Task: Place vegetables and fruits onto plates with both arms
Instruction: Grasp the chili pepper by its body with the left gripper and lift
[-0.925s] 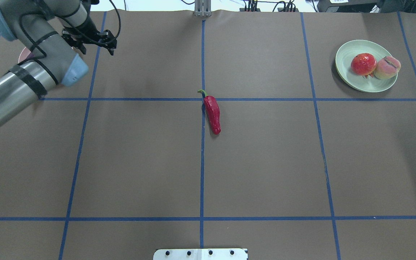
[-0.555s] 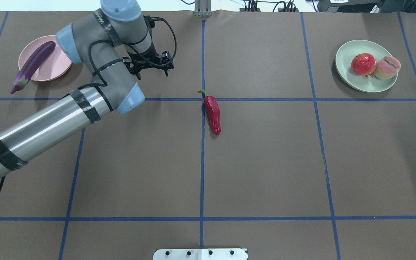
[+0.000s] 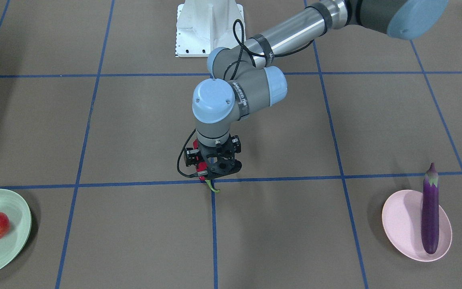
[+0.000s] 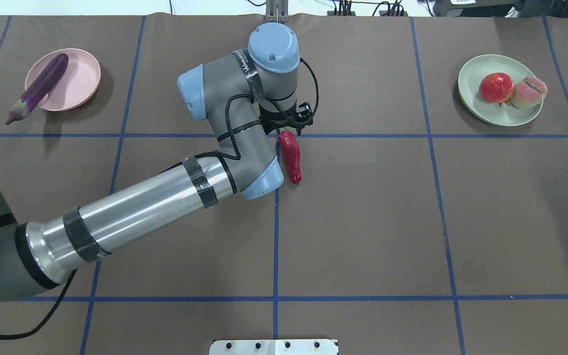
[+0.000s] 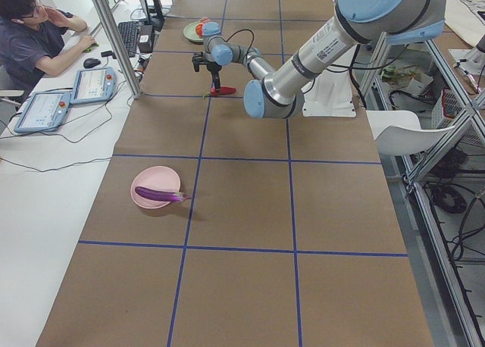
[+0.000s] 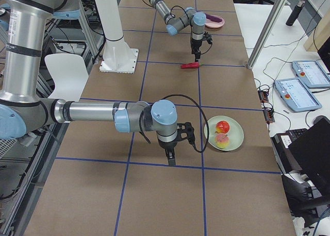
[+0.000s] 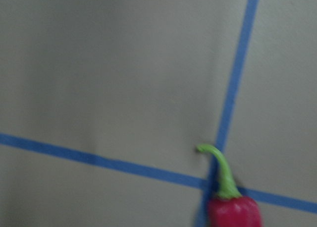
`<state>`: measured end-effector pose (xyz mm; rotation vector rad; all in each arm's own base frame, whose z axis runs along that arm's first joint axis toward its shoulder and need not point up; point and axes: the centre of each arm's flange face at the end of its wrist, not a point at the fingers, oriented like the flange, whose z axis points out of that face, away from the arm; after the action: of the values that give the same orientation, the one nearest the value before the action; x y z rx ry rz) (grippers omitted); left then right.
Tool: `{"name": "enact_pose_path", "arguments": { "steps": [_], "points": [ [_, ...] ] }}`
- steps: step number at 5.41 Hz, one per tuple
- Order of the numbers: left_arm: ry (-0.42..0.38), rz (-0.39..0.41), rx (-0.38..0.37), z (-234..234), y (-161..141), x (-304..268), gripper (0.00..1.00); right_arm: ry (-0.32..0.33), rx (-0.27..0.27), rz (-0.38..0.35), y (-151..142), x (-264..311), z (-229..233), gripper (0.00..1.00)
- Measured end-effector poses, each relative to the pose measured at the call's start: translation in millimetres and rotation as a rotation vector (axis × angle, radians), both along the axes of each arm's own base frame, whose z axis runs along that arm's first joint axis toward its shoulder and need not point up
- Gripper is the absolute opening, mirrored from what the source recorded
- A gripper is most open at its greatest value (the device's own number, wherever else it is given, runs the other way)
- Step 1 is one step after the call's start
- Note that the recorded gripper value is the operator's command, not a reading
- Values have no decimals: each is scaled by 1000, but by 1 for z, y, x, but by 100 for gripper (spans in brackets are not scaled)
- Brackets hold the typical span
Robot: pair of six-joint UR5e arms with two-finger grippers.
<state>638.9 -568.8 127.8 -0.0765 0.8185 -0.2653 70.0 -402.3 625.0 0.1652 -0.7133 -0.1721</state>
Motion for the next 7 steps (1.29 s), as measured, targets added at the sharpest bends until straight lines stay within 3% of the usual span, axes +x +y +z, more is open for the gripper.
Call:
{"name": "enact_pose_path", "arguments": {
  "steps": [3, 5, 6, 7],
  "points": [
    [-58, 3, 27, 5, 11, 34, 86, 0, 4, -2, -12, -2, -1, 100],
    [-69, 31, 48, 11, 12, 39, 85, -1, 1, -3, -19, -2, 3, 100],
    [-64, 37, 54, 12, 15, 43, 77, -1, 0, -3, -19, -2, 3, 100],
    [-56, 41, 59, 14, 17, 48, 30, -1, 0, -3, -19, -2, 3, 100]
  ]
}}
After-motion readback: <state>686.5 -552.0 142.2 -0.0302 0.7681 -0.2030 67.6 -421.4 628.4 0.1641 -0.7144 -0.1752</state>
